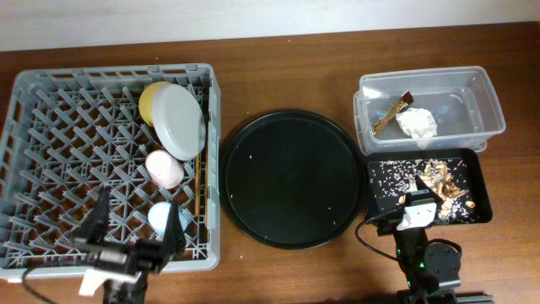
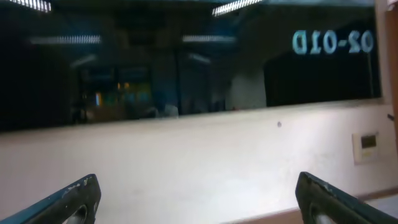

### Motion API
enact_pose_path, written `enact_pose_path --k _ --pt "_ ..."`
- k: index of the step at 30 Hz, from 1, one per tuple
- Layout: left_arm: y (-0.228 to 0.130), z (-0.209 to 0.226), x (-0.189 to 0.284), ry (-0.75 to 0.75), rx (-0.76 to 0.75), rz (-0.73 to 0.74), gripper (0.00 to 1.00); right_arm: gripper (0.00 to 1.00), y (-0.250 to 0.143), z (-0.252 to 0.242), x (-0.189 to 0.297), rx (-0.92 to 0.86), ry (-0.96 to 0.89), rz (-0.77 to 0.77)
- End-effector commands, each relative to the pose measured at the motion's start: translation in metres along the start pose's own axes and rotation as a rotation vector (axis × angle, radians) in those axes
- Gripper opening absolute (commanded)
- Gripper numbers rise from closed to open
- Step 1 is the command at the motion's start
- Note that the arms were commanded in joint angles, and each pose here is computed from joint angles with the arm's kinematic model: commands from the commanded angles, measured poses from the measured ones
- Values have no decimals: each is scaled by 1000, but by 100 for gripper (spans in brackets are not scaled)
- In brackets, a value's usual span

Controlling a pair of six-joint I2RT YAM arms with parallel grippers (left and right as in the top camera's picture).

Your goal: Sort waste into correct bins and load items into the dishwasher rack

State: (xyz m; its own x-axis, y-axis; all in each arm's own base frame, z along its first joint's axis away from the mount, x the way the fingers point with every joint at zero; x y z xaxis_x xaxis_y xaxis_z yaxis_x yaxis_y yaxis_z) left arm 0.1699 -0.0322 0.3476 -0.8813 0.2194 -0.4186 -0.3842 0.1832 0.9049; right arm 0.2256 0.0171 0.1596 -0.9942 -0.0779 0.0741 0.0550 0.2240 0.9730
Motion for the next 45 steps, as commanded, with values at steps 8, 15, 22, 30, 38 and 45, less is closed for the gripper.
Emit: enact_pose_path --k 8,15,22,30,38,45 --pt "-116 50 10 239 212 116 99 99 -3 -2 0 6 -13 8" --pt "-178 70 36 411 224 389 99 99 -3 -2 0 6 -13 8" --pt "-185 71 39 415 207 424 100 99 -3 -2 0 6 -13 8" --pt "-184 71 39 415 207 424 99 99 -3 -2 0 6 -13 8" --pt "-184 71 39 415 207 424 99 99 -3 -2 0 6 -13 8" --pt "-185 71 39 415 207 424 99 99 -3 -2 0 6 -13 8"
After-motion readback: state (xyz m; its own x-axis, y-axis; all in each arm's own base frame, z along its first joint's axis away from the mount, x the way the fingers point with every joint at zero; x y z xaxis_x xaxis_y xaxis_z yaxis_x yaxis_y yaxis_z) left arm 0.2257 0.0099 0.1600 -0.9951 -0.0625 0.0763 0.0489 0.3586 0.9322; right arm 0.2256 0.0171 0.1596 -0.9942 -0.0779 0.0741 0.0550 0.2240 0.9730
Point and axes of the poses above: each gripper's point midway between its finger pads, its own x axis back along the fingers, its own z axis along the line the jaws close on, y = z × x, the point moved 2 cm from there along x, back along the fingers, and after that the axes turned 9 degrees about x, right-handed, at the moved point
